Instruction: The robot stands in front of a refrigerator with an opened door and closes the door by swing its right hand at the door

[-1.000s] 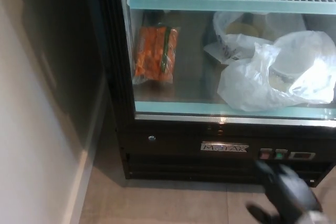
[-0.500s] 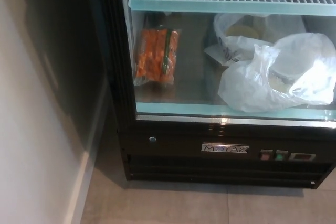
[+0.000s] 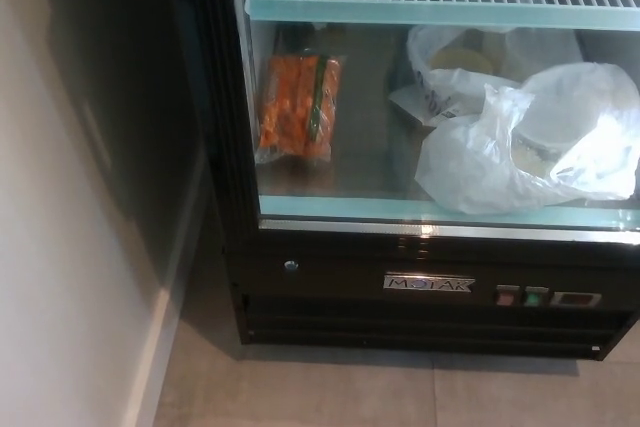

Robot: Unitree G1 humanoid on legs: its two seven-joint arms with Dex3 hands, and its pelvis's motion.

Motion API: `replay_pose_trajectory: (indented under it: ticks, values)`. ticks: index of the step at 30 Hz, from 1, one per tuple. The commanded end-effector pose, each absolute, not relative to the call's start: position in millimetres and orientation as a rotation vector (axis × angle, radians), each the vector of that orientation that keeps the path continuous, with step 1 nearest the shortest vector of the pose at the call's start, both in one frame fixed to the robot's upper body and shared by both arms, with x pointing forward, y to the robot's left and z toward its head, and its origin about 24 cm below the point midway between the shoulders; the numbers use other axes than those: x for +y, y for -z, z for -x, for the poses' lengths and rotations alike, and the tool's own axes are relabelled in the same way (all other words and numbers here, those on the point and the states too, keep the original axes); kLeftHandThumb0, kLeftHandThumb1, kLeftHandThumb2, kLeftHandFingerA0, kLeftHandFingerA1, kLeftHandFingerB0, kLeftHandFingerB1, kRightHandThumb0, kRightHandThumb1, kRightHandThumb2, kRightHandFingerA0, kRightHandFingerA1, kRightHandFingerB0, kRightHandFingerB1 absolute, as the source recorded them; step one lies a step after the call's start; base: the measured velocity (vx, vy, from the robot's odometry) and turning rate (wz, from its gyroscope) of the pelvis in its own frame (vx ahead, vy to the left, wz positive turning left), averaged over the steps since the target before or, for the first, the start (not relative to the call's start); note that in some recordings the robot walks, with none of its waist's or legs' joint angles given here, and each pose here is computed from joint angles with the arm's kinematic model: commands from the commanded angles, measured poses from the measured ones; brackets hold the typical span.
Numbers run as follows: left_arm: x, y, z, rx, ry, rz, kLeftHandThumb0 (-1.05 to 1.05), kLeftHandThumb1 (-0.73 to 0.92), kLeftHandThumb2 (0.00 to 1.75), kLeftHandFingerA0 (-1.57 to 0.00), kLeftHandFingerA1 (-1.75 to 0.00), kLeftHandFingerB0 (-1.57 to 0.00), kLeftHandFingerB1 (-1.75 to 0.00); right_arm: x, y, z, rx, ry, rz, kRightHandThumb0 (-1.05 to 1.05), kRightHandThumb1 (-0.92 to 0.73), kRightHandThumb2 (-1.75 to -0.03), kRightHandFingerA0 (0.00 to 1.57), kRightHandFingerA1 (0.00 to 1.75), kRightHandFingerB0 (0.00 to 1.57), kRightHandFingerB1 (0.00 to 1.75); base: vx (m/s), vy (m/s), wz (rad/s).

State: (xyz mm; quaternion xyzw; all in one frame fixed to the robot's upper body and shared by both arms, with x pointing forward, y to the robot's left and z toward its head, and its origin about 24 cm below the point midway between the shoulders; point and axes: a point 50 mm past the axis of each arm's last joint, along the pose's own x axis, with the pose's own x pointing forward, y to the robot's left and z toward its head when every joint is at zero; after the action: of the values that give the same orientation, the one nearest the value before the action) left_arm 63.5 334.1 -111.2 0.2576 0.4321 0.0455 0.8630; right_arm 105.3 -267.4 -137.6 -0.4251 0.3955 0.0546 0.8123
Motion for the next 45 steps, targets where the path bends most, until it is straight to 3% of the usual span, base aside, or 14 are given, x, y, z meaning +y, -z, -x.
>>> replay_pose_trajectory:
  ticks: [1,18,21,22,24,25,26,28,29,30,38,39,40,45]
  values:
    - [345,107,-65,0.932,-0.127,-0.595,-0.57,0.75,0.64,-0.46,-0.37,-0.35,-0.33,-267,139,-110,0.894,-0.126,0.887,-0.55,-0.81,-0.65,0.17,0.28,0.19,0.28,0.00,0.000,0.00]
    - [349,104,-77,0.922,-0.135,-0.641,-0.58,0.77,0.64,-0.44,-0.35,-0.34,-0.32,-264,135,-133,0.871,-0.135,0.873,-0.56,-0.80,-0.64,0.21,0.28,0.27,0.29,0.00,0.000,0.00]
    - [348,105,-78,0.923,-0.154,-0.625,-0.58,0.75,0.64,-0.44,-0.36,-0.34,-0.32,-264,135,-133,0.870,-0.135,0.876,-0.61,-0.66,-0.87,0.14,0.40,0.20,0.41,0.00,0.000,0.00]
    - [348,104,-80,0.915,-0.153,-0.626,-0.58,0.76,0.65,-0.44,-0.36,-0.34,-0.33,-264,134,-137,0.866,-0.136,0.878,-0.55,-0.80,-0.64,0.22,0.29,0.28,0.29,0.00,0.000,0.00]
    - [349,103,-83,0.905,-0.152,-0.627,-0.60,0.76,0.64,-0.44,-0.36,-0.35,-0.32,-264,133,-140,0.864,-0.144,0.883,-0.54,-0.80,-0.64,0.22,0.29,0.28,0.29,0.00,0.000,0.00]
    - [349,102,-84,0.901,-0.151,-0.629,-0.55,0.62,0.99,-0.38,-0.53,-0.20,-0.44,-263,133,-142,0.865,-0.150,0.884,-0.54,-0.80,-0.64,0.20,0.28,0.27,0.29,0.00,0.000,0.00]
    - [349,102,-84,0.900,-0.151,-0.629,-0.55,0.62,0.99,-0.38,-0.53,-0.20,-0.44,-263,133,-142,0.866,-0.152,0.884,-0.54,-0.80,-0.64,0.20,0.28,0.27,0.29,0.00,0.000,0.00]
    - [350,102,-85,0.900,-0.150,-0.632,-0.56,0.62,0.98,-0.38,-0.53,-0.21,-0.44,-263,133,-143,0.876,-0.152,0.873,-0.60,-0.65,-0.87,0.13,0.40,0.19,0.40,0.00,0.000,0.00]
    - [350,102,-86,0.899,-0.149,-0.631,-0.56,0.63,0.98,-0.38,-0.53,-0.20,-0.44,-263,133,-143,0.878,-0.149,0.865,-0.53,-0.79,-0.64,0.21,0.28,0.28,0.30,0.00,0.000,0.00]
    - [349,102,-84,0.899,-0.147,-0.627,-0.59,0.76,0.65,-0.42,-0.35,-0.33,-0.32,-263,133,-142,0.883,-0.148,0.853,-0.52,-0.78,-0.64,0.24,0.29,0.28,0.30,0.00,0.000,0.00]
    - [345,106,-77,0.913,-0.134,-0.619,-0.57,0.74,0.64,-0.45,-0.36,-0.33,-0.32,-264,136,-133,0.909,-0.125,0.795,-0.51,-0.75,-0.63,0.32,0.32,0.33,0.31,0.00,0.000,0.00]
    - [345,106,-78,0.908,-0.135,-0.616,-0.55,0.74,0.63,-0.46,-0.36,-0.34,-0.33,-263,136,-134,0.910,-0.119,0.779,-0.59,-0.60,-0.92,0.31,0.49,0.23,0.44,0.00,0.000,0.00]
    - [343,107,-77,0.909,-0.132,-0.609,-0.55,0.73,0.63,-0.45,-0.36,-0.34,-0.33,-264,136,-132,0.917,-0.115,0.771,-0.51,-0.75,-0.62,0.41,0.34,0.35,0.31,0.00,0.000,0.00]
    - [338,110,-70,0.913,-0.111,-0.590,-0.52,0.74,0.62,-0.44,-0.35,-0.34,-0.32,-266,138,-124,0.930,-0.119,0.766,-0.51,-0.75,-0.61,0.40,0.34,0.34,0.31,0.00,0.000,0.00]
